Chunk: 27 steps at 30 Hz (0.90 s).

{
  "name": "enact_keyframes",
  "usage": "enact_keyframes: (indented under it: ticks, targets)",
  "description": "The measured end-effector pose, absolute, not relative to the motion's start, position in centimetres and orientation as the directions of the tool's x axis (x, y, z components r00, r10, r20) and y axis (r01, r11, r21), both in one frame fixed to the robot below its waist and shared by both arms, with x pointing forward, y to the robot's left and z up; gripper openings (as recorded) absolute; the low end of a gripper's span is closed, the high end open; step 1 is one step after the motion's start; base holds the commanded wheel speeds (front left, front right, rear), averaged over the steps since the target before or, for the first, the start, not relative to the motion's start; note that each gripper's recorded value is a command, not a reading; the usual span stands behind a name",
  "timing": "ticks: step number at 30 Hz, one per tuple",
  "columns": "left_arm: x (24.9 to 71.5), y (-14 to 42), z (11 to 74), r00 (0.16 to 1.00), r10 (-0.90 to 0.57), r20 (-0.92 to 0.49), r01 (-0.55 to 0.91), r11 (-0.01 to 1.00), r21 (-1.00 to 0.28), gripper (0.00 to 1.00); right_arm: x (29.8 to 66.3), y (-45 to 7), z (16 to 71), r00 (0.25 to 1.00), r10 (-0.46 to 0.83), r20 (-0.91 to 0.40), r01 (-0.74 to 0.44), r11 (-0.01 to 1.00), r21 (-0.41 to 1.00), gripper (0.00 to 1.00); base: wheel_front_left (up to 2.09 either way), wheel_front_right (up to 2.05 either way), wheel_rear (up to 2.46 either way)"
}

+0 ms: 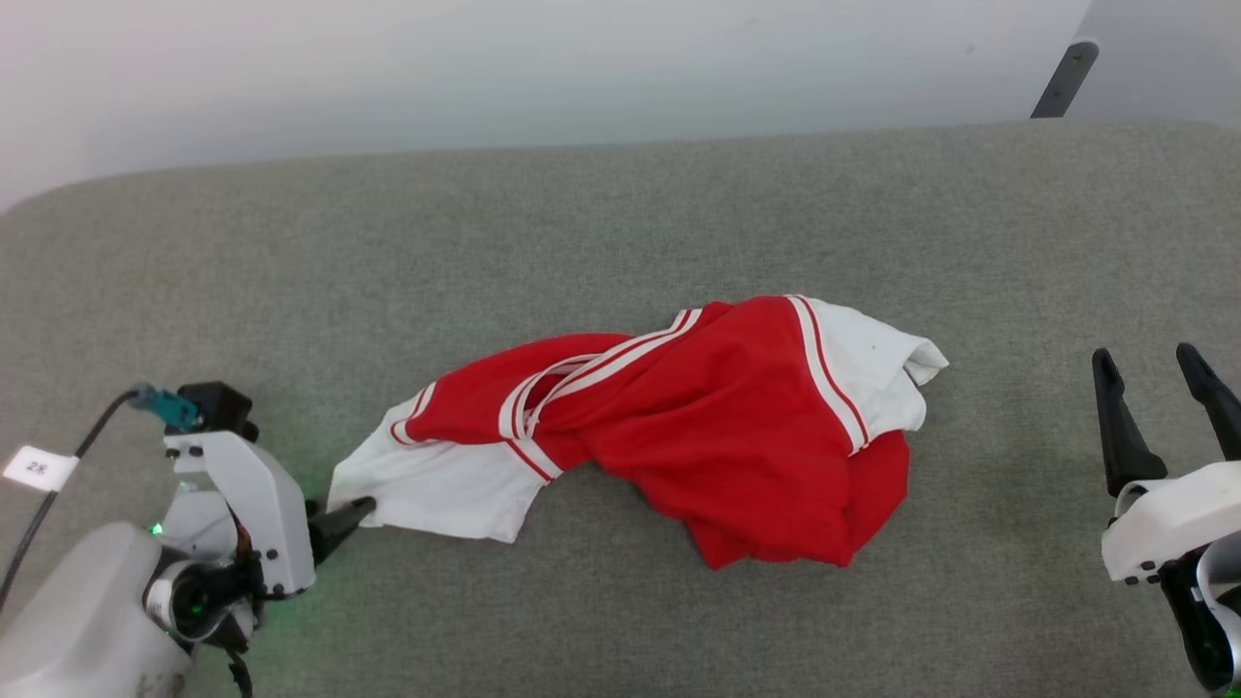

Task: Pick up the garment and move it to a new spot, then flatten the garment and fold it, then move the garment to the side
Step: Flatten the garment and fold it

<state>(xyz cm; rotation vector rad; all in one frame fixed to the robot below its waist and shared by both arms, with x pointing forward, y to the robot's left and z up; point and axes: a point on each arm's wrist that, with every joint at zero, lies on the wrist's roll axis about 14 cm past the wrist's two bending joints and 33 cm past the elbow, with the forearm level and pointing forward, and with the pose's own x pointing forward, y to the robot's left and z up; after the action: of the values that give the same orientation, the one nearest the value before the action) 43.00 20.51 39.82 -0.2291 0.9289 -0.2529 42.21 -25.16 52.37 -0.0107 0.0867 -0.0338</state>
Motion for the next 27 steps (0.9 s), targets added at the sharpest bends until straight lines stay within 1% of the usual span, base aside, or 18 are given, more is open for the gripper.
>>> enact_keyframes:
  ticks: [4, 5, 6, 10, 16, 21, 27]
  targets:
    - [43.3, 20.6, 39.2, 0.559, -0.310, -0.769, 0.094, 0.945, -0.313, 1.00, 42.8, -24.7, 52.0, 0.994, -0.014, -0.108, 0.012, 1.000, -0.017, 1.00, 0.00, 0.00, 0.00]
    - [43.4, 20.6, 39.1, 0.554, -0.315, -0.770, 0.082, 0.942, -0.326, 0.40, 43.1, -24.4, 52.0, 0.993, -0.004, -0.116, 0.002, 1.000, -0.015, 1.00, 0.00, 0.00, 0.00]
    - [43.4, 20.4, 38.9, 0.545, -0.322, -0.774, 0.078, 0.939, -0.335, 0.00, 43.3, -24.1, 51.8, 0.992, 0.009, -0.129, -0.010, 1.000, -0.012, 1.00, 0.00, 0.00, 0.00]
    - [43.7, 20.5, 38.7, 0.537, -0.326, -0.779, 0.072, 0.937, -0.342, 0.00, 44.1, -23.2, 50.7, 0.971, 0.057, -0.233, -0.060, 0.998, -0.003, 1.00, 0.00, 0.00, 0.00]
    - [44.3, 19.8, 38.7, 0.542, -0.340, -0.768, 0.085, 0.932, -0.353, 0.00, 46.4, -21.6, 49.9, 0.914, 0.148, -0.378, -0.154, 0.988, 0.015, 1.00, 0.00, 0.00, 0.00]
    - [44.9, 19.4, 38.9, 0.551, -0.353, -0.756, 0.101, 0.928, -0.359, 0.00, 48.0, -20.3, 48.1, 0.839, 0.204, -0.505, -0.205, 0.977, 0.055, 1.00, 0.00, 0.00, 0.00]
    - [45.3, 19.0, 38.9, 0.557, -0.364, -0.747, 0.119, 0.925, -0.362, 0.00, 48.9, -19.4, 44.6, 0.717, 0.231, -0.657, -0.222, 0.970, 0.098, 1.00, 0.00, 0.00, 0.00]
